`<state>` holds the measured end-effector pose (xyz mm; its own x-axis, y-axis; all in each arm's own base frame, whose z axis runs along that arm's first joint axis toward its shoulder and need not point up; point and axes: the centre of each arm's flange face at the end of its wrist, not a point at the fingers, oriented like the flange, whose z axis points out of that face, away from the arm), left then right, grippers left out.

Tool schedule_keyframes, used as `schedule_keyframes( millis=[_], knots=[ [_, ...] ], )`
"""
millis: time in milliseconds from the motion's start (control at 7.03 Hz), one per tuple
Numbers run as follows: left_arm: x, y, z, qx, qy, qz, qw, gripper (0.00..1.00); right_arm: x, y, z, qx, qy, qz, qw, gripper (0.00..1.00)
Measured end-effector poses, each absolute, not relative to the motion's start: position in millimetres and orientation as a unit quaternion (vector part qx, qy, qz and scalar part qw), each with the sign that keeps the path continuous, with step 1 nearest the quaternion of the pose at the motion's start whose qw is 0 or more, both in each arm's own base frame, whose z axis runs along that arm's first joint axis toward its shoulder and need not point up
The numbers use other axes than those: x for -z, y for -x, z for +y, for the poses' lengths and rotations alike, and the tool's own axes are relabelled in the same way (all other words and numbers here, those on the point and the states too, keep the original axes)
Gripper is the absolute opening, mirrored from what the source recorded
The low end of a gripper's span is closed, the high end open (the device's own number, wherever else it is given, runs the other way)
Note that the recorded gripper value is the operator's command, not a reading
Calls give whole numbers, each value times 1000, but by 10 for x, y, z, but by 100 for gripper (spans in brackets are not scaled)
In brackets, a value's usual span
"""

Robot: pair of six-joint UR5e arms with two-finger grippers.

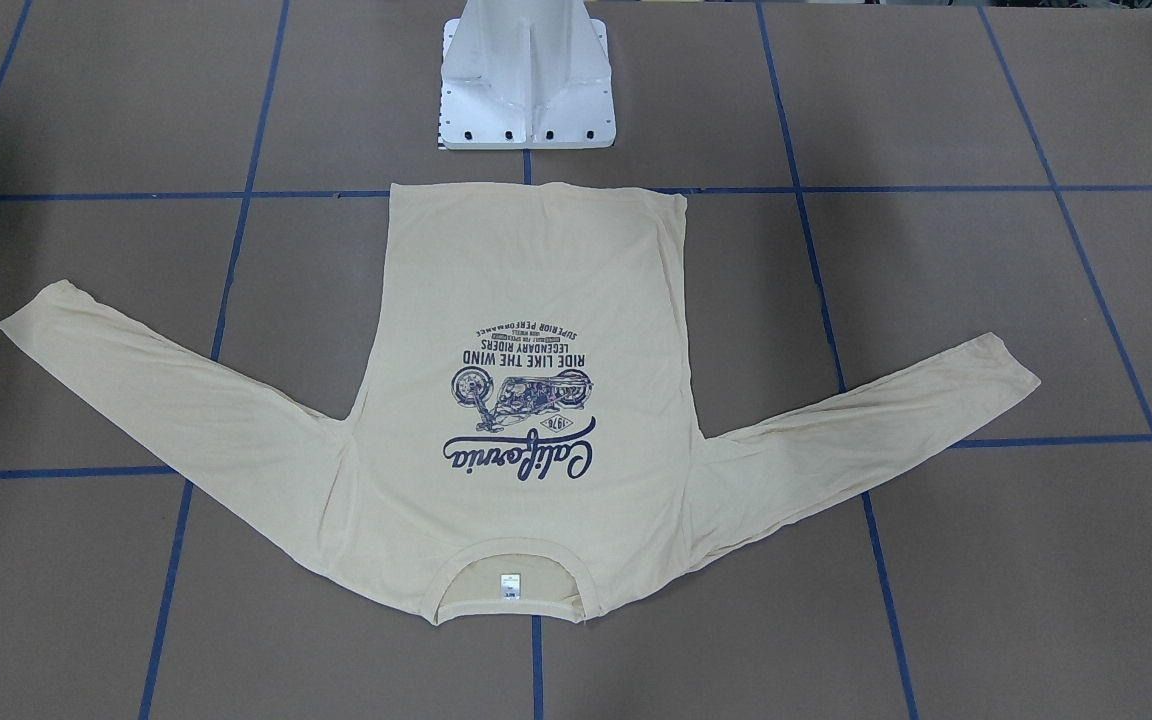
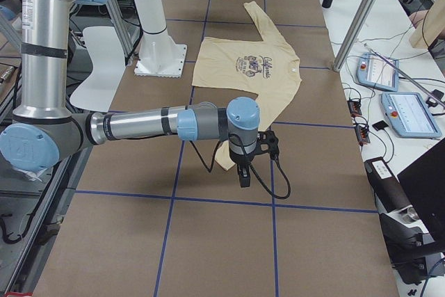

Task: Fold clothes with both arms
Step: 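Move the right gripper to the cuff of the sleeve nearest it and grasp it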

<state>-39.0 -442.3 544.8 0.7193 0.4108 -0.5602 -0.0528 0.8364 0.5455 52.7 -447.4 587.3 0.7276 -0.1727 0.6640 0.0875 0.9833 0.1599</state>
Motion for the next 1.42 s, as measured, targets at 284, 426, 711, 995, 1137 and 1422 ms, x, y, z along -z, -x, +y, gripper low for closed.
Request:
schedule_keyframes(
  millis=[284, 426, 711, 995, 1137, 1422],
  knots=[
    [-5501, 385, -4345, -136, -256, 351, 890, 99, -5911, -456, -4502, 77, -60, -371, 924, 100],
    [-5546, 387, -4309, -137, -255, 350, 891, 99, -5914, -416, -4499, 80, -58, -383, 919, 100],
    [-5626, 391, -4262, -135, -249, 349, 893, 99, -5957, -379, -4505, 87, -66, -393, 913, 100],
    [-5667, 390, -4227, -134, -245, 352, 893, 100, -6120, -353, -4493, 95, -79, -398, 909, 100],
    [-5667, 387, -4224, -135, -245, 352, 893, 100, -6212, -323, -4481, 95, -74, -401, 908, 100],
    [-5653, 382, -4221, -136, -246, 353, 892, 99, -6290, -54, -4500, 68, -42, -410, 909, 99]
  ],
)
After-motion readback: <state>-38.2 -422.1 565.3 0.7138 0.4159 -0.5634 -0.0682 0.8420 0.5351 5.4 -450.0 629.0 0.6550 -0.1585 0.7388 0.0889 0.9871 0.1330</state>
